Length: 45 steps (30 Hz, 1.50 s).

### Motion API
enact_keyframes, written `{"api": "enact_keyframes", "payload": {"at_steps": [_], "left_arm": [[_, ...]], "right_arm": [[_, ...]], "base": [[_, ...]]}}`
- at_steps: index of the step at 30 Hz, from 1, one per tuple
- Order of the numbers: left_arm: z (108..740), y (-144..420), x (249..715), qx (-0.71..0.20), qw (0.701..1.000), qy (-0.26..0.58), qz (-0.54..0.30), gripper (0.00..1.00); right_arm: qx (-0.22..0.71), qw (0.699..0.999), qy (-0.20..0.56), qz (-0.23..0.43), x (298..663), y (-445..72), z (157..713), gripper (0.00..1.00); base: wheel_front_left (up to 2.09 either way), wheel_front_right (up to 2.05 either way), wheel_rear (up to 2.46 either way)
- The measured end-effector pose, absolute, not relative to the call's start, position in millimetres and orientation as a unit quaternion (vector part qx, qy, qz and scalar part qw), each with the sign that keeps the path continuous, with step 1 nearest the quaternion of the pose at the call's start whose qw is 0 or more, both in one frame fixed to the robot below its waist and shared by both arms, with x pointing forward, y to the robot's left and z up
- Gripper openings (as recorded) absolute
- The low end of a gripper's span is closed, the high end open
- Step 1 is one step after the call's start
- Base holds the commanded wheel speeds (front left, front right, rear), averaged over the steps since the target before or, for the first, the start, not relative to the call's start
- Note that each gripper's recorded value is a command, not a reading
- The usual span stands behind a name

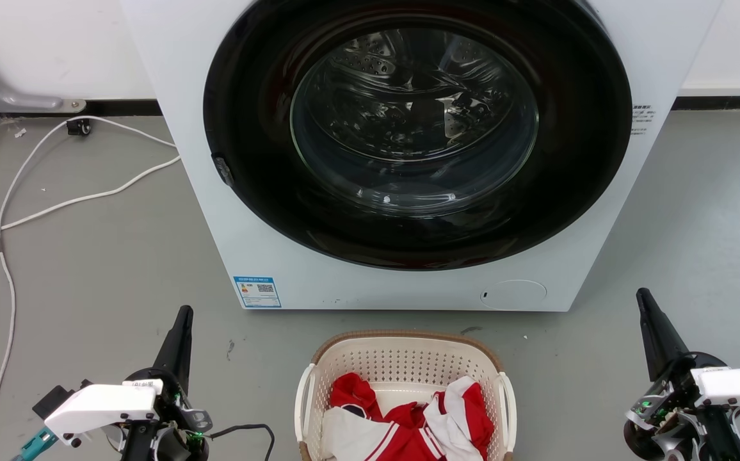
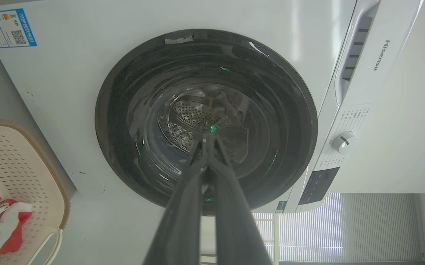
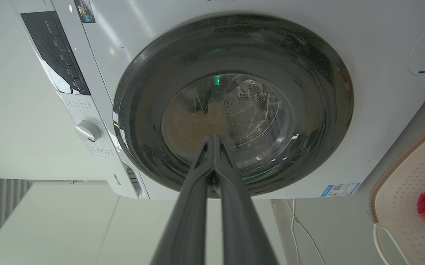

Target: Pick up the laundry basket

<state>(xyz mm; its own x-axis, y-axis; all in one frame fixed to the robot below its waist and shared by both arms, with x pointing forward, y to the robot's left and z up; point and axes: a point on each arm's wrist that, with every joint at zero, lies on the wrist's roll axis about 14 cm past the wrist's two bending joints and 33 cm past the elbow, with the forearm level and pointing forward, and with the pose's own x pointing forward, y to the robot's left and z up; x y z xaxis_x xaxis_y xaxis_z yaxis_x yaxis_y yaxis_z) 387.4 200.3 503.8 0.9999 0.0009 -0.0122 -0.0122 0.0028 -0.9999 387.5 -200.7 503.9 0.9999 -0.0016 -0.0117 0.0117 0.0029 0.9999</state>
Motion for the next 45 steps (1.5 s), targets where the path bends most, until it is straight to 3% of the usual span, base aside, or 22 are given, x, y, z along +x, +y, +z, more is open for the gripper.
{"api": "enact_keyframes", "payload": {"at_steps": [15, 16, 24, 27, 45], "left_arm": [[504, 200, 387, -0.706, 0.708, 0.004, 0.005, 0.0], [500, 200, 386, -0.707, 0.707, 0.008, 0.009, 1.0], [482, 193, 378, -0.702, 0.711, 0.029, 0.027, 1.0], [485, 192, 379, -0.685, 0.728, 0.025, 0.025, 1.0], [495, 169, 381, -0.511, 0.859, 0.034, -0.006, 1.0]], "right_arm": [[0.706, 0.708, 0.004, -0.005, 388, -201, 504, 0.0], [0.706, 0.708, 0.007, -0.008, 386, -201, 501, 1.0], [0.703, 0.71, 0.023, -0.031, 376, -199, 482, 1.0], [0.689, 0.723, 0.019, -0.031, 376, -199, 484, 1.0], [0.502, 0.864, 0.01, -0.023, 371, -201, 494, 1.0]], "base": [[0.0, 0.0, 0.0], [0.0, 0.0, 0.0], [0.0, 0.0, 0.0], [0.0, 0.0, 0.0], [0.0, 0.0, 0.0]]}}
